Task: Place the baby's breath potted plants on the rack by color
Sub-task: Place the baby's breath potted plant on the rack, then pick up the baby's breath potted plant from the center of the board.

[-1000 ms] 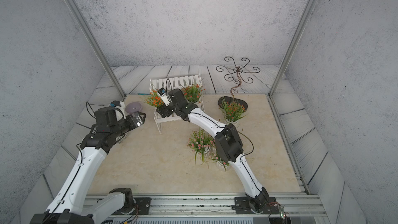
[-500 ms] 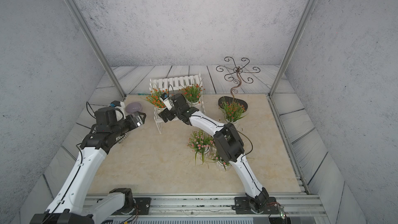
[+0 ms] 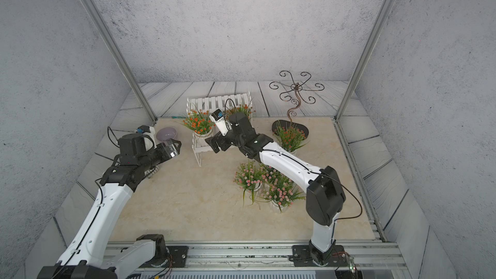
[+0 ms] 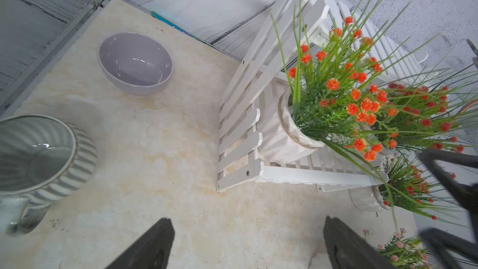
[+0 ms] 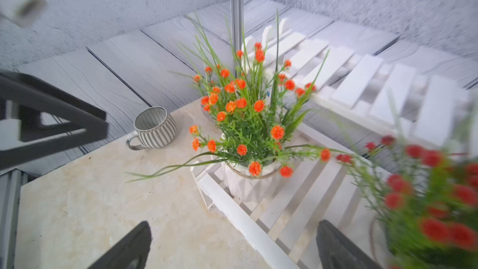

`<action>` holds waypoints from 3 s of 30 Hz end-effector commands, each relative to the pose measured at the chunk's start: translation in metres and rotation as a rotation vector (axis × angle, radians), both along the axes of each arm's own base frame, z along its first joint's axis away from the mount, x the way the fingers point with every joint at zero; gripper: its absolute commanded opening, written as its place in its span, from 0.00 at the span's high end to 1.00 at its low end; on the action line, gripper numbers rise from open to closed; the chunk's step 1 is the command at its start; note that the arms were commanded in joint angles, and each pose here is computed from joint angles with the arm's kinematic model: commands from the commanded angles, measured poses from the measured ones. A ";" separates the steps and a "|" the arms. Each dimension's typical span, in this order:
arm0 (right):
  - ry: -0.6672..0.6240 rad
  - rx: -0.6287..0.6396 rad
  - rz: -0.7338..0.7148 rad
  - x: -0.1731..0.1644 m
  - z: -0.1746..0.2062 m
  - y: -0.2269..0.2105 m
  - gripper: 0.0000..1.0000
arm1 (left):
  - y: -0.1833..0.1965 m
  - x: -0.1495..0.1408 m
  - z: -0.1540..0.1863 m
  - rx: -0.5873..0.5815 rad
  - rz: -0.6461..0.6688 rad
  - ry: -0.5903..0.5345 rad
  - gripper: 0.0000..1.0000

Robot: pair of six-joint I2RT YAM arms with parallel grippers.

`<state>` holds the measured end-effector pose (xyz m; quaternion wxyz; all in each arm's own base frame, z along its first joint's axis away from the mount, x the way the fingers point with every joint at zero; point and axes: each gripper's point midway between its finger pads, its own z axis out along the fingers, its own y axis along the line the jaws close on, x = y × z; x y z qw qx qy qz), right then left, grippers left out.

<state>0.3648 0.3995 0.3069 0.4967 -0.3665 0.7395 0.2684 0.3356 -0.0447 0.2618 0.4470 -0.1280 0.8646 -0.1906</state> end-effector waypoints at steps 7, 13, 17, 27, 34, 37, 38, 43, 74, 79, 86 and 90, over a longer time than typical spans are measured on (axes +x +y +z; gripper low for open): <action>0.079 0.066 -0.432 -0.004 0.021 -0.180 0.01 | -0.078 -0.007 0.018 0.192 -0.196 -0.081 0.06; 0.189 0.092 -0.703 0.010 -0.008 -0.288 0.01 | -0.142 -0.021 0.019 0.285 -0.350 -0.132 0.06; 0.344 0.099 -0.813 0.026 -0.066 -0.337 0.01 | -0.178 -0.029 0.010 0.313 -0.448 -0.136 0.06; 0.448 -0.004 -0.817 0.043 -0.158 -0.352 0.01 | -0.218 -0.033 -0.014 0.308 -0.557 -0.103 0.06; 0.474 -0.038 -0.728 0.060 -0.187 -0.333 0.01 | -0.226 -0.031 -0.023 0.295 -0.576 -0.095 0.06; 0.499 -0.111 -0.691 0.071 -0.200 -0.320 0.01 | -0.228 -0.030 -0.024 0.295 -0.581 -0.091 0.05; 0.495 -0.146 -0.686 0.073 -0.204 -0.316 0.01 | -0.228 -0.029 -0.024 0.296 -0.581 -0.092 0.05; 0.490 -0.219 -0.683 0.089 -0.214 -0.310 0.01 | -0.228 -0.028 -0.024 0.306 -0.581 -0.091 0.05; 0.590 -0.377 -0.682 0.106 -0.231 -0.288 0.21 | -0.221 -0.029 -0.011 0.304 -0.560 -0.117 0.05; 0.522 -0.334 -0.680 0.097 -0.194 -0.288 0.27 | -0.218 -0.030 -0.010 0.304 -0.554 -0.119 0.05; 0.448 -0.319 -0.690 0.080 -0.151 -0.297 0.27 | -0.217 -0.030 -0.012 0.300 -0.551 -0.117 0.05; 0.404 -0.290 -0.684 0.074 -0.123 -0.297 0.27 | -0.217 -0.030 -0.013 0.301 -0.549 -0.115 0.05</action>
